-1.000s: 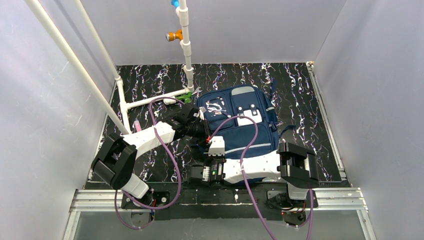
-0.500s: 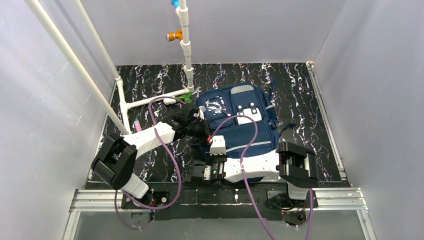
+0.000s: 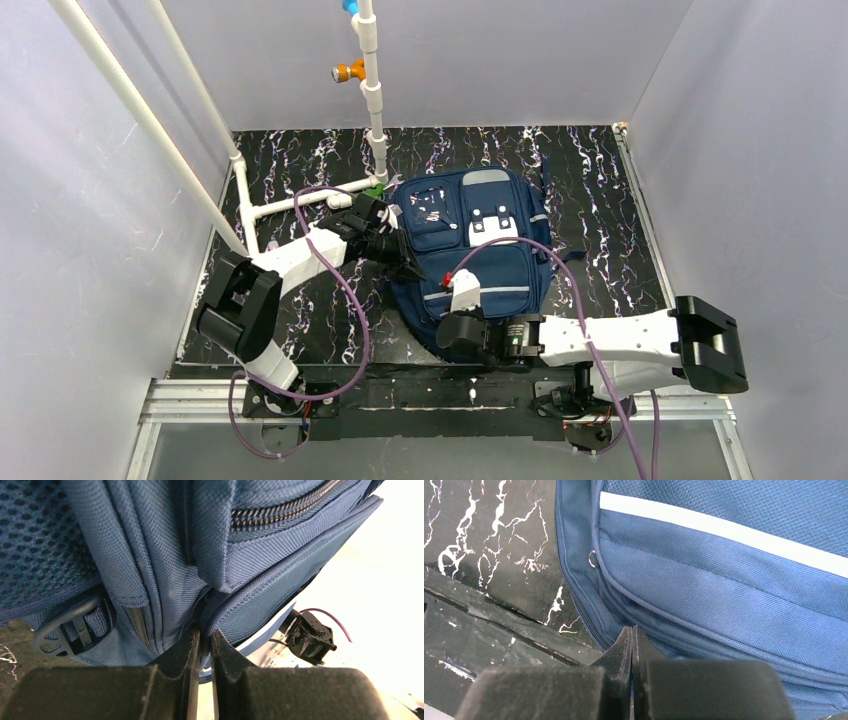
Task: Pack the student bag
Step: Zip the student bag at the center of the board.
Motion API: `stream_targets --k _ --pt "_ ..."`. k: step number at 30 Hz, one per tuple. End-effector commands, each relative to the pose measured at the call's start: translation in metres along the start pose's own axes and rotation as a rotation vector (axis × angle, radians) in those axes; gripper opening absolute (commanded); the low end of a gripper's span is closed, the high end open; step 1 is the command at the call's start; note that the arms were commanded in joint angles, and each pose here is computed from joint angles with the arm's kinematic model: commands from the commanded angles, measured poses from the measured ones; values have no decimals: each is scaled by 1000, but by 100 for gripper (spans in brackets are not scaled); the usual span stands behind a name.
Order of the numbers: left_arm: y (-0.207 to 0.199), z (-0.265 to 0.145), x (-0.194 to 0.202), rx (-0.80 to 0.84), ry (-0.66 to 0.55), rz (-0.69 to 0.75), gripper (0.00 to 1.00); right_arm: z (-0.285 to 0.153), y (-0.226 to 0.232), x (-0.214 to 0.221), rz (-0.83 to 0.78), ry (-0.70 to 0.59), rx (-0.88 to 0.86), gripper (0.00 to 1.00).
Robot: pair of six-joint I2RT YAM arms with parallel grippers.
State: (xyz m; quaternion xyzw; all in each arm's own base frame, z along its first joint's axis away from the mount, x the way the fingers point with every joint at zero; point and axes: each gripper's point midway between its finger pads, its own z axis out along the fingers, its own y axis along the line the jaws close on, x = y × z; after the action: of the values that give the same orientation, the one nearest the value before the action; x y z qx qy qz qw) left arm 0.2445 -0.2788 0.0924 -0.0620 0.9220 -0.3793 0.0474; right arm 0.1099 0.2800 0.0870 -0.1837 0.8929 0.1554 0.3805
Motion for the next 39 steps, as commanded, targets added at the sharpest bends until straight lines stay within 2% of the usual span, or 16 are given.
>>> stream_targets --k 1,4,7,9,10,12,19,27,29,30,37,39 --pt "-1 -14 -9 11 -58 2 0 7 21 -6 -23 7 -41 1" --pt "3 -15 -8 -6 -57 14 0 13 10 -5 -27 0 44 1" --pt "5 -16 -7 -17 -62 20 0 15 15 -14 -71 -29 28 1" --pt "4 -16 -6 -10 -58 18 0 14 21 -20 -60 -37 27 25" --pt "3 -16 -6 -6 -56 18 0 14 20 -24 -53 -48 41 31" --pt "3 -16 -6 -3 -53 18 0 15 16 -27 -20 -68 72 36" --pt "1 -17 -4 5 -48 15 0 28 19 -25 -60 -85 85 44" --pt "3 -16 -4 0 -47 2 0 45 13 -22 -157 -98 197 45" --pt "4 -15 -4 -2 -49 -2 0 48 5 -21 -172 -113 247 43" --pt "4 -15 -4 -3 -48 -3 0 49 1 -22 -176 -122 270 39" --pt "12 -15 -9 -46 -70 -5 0 43 0 -23 -224 -139 273 1" --pt "17 -16 -15 -60 -77 -4 0 37 -6 -16 -240 -101 257 1"
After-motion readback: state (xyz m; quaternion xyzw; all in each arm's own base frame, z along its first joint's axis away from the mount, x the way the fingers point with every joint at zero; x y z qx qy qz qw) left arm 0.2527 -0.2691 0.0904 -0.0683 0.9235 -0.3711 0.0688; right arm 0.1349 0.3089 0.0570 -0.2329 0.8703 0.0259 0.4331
